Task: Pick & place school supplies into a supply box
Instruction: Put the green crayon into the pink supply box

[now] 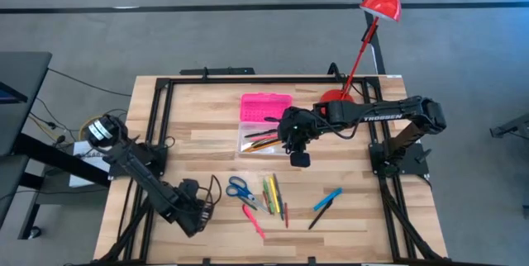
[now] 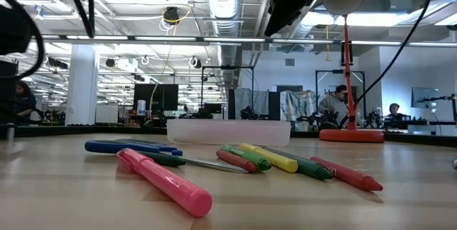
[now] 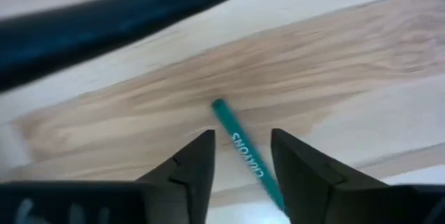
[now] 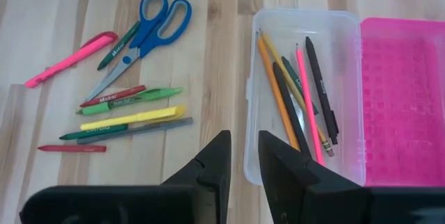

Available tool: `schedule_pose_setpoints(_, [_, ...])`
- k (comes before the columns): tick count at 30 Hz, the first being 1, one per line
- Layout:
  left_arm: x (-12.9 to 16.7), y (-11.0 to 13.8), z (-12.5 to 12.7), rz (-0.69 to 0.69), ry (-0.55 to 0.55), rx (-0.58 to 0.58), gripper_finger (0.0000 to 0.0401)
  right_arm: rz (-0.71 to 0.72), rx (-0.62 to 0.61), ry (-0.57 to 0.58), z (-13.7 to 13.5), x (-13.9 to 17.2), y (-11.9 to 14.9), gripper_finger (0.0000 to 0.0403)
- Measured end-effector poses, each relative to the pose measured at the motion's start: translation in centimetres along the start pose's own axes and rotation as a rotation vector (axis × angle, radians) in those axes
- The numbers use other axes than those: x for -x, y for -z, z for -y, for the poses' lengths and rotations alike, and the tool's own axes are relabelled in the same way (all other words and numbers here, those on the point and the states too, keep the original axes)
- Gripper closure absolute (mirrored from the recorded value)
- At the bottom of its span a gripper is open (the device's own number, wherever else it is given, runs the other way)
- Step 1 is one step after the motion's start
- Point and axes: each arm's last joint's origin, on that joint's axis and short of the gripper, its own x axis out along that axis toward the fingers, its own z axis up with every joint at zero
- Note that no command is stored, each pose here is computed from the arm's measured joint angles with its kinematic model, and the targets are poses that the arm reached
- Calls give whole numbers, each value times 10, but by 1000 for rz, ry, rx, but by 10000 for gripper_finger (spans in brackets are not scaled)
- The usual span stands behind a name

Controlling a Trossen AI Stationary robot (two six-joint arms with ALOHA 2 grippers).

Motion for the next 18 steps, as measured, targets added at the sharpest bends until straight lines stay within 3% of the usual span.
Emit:
schedule_pose_setpoints(9, [-17, -11, 0, -19, 16, 30, 172, -9, 6, -2, 0, 0, 1, 336])
schedule_pose_setpoints(13, [-25, -15, 1, -50, 67, 23, 156, -10, 8, -2, 0, 0, 1, 336])
schedule_pose_setpoints(18, [-24, -18, 4, -83, 35, 0, 152, -14, 8, -2, 0, 0, 1, 336])
